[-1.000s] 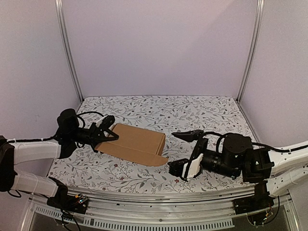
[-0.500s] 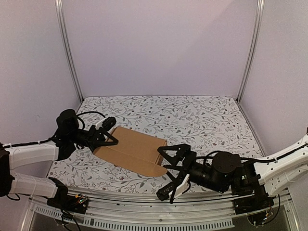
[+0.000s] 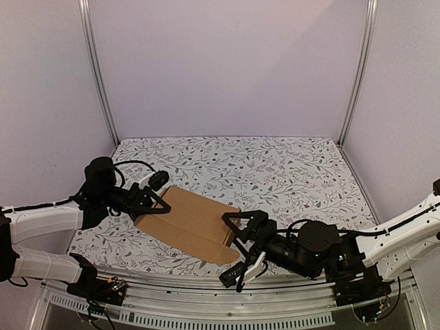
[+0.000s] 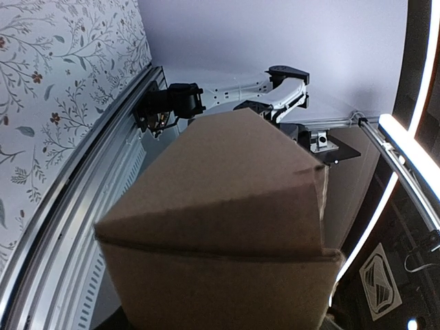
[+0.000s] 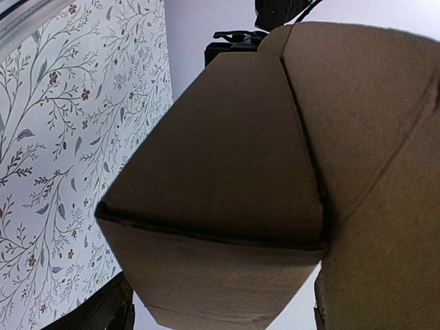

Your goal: Fold the paper box

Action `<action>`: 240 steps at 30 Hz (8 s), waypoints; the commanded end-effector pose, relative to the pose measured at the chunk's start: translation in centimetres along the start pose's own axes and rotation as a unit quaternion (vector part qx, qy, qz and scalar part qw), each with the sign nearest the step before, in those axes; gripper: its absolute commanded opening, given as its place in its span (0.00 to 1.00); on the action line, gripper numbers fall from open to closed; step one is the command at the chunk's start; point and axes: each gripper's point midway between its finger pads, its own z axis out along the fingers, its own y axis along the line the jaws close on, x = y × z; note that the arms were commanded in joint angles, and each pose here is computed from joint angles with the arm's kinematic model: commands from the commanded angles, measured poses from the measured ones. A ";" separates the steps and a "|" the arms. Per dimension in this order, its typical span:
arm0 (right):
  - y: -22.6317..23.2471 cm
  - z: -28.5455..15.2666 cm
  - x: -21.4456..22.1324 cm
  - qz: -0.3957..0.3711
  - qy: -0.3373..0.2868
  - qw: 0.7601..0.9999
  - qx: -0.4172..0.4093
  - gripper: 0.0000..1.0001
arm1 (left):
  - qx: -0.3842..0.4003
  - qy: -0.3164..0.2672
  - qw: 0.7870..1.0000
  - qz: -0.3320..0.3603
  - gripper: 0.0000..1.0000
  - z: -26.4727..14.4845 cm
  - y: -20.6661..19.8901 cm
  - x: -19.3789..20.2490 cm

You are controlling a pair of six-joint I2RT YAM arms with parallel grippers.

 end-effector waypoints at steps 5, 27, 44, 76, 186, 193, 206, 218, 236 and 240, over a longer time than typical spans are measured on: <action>0.0 0.0 -0.2 -0.005 0.014 1.000 0.010 0.76 | 0.000 0.014 1.000 0.013 0.00 0.3 -0.5 0.4; -0.7 -0.1 -0.1 0.044 0.024 0.998 0.023 0.42 | -0.032 0.010 0.999 0.012 0.54 0.3 0.5 0.1; 2.4 -3.5 1.9 0.173 0.059 0.981 -0.067 0.36 | -0.119 -0.037 0.992 0.025 0.77 -1.2 1.1 -1.1; 6.2 -4.5 1.0 0.692 -0.071 0.639 -0.329 0.33 | -0.360 -0.139 0.904 0.183 0.57 -3.5 1.4 -2.0; 24.5 0.3 7.2 0.722 0.228 0.595 -0.270 0.28 | -0.532 -0.039 0.840 0.104 0.00 3.5 13.9 0.5; 24.6 0.3 7.6 0.723 0.238 0.593 -0.262 0.30 | -0.547 -0.032 0.832 0.091 0.00 2.8 15.4 1.7; 24.6 0.8 8.6 0.733 0.258 0.583 -0.238 0.38 | -0.570 -0.013 0.817 0.084 0.00 1.8 17.3 4.0; 23.4 0.9 9.1 0.747 0.256 0.575 -0.215 0.55 | -0.631 0.007 0.770 0.096 0.00 0.3 19.6 5.9; 17.5 0.9 9.6 0.778 0.202 0.570 -0.171 0.70 | -0.643 0.018 0.760 0.094 0.00 1.1 20.6 6.0; 16.6 0.5 9.6 0.777 0.199 0.571 -0.173 0.71 | -0.644 0.018 0.759 0.096 0.00 1.2 20.6 5.8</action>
